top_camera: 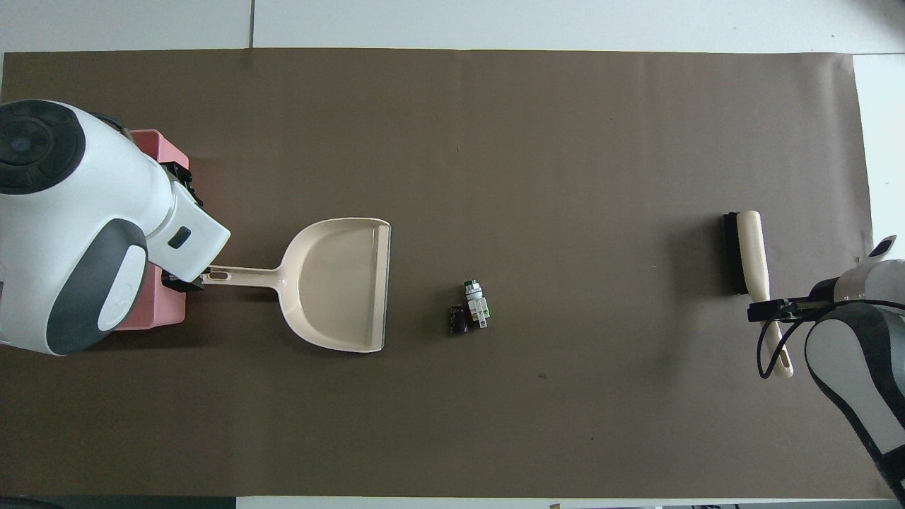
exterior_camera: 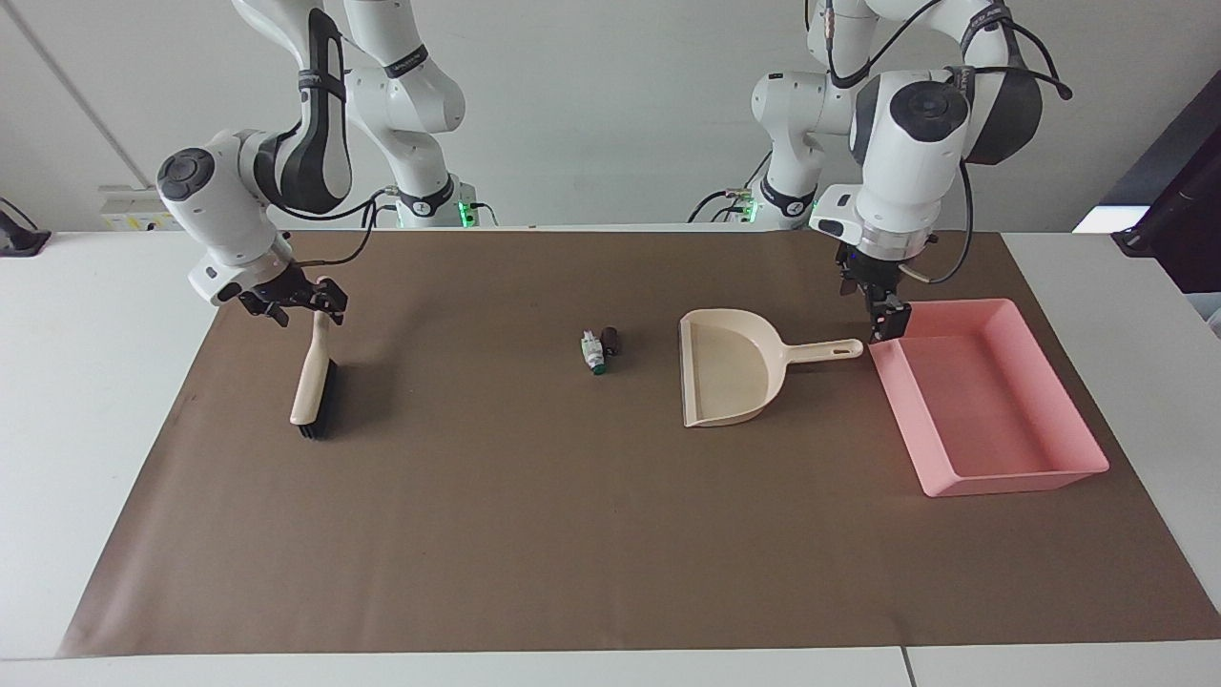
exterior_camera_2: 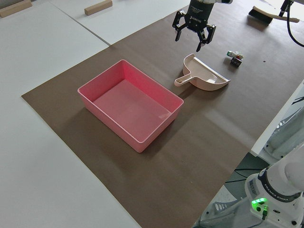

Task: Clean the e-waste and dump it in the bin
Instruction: 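Grasp the dustpan handle with the left gripper while the right gripper grasps the brush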

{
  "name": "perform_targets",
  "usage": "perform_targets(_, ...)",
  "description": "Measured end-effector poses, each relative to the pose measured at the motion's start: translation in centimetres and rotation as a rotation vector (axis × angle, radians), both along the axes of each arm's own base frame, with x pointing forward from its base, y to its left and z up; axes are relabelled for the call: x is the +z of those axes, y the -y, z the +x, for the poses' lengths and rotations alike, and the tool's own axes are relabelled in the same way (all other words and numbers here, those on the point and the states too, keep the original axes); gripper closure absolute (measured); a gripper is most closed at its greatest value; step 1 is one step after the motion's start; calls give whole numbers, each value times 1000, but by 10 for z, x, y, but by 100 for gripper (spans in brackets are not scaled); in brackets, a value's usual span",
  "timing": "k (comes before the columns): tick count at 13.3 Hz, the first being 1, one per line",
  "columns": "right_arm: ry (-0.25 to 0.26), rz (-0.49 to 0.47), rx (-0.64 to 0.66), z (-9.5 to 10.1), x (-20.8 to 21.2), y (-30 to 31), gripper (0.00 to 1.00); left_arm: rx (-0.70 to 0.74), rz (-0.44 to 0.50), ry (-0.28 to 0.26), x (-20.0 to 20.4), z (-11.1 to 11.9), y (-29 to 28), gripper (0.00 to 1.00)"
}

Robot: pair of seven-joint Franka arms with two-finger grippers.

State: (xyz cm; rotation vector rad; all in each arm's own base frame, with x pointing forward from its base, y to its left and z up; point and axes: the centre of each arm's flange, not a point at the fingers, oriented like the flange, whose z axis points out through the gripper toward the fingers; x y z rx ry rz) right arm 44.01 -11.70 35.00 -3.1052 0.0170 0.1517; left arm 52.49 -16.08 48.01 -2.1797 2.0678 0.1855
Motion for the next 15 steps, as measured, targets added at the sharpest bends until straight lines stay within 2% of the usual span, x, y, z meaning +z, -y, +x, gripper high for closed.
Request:
perform_targets(2,-8,3,0,-6,-10,-2,1,-22,32,7,-33,-7,5,4)
perform_targets(5,-11,4,1,-9,-15,-3,4,-43,68,-11,-74,-19,21,4)
perform_targets(6,-11,4,1,-9,-15,-3,11,-46,79,-9,-85,-20,26,5)
perform_targets(7,-11,4,2,-9,-15,-3,11,-50,97,-1,-98,-22,29,5)
perform_targets(9,-10,4,2,-9,-15,-3,35,-63,131,11,-122,-33,32,6)
perform_targets(12,-11,1,-41,-8,-14,-6,72,-53,134,19,-138,-41,32,6)
perform_targets(15,-4,-2,-49,-3,-9,-10,74,-24,131,33,-142,-43,31,8)
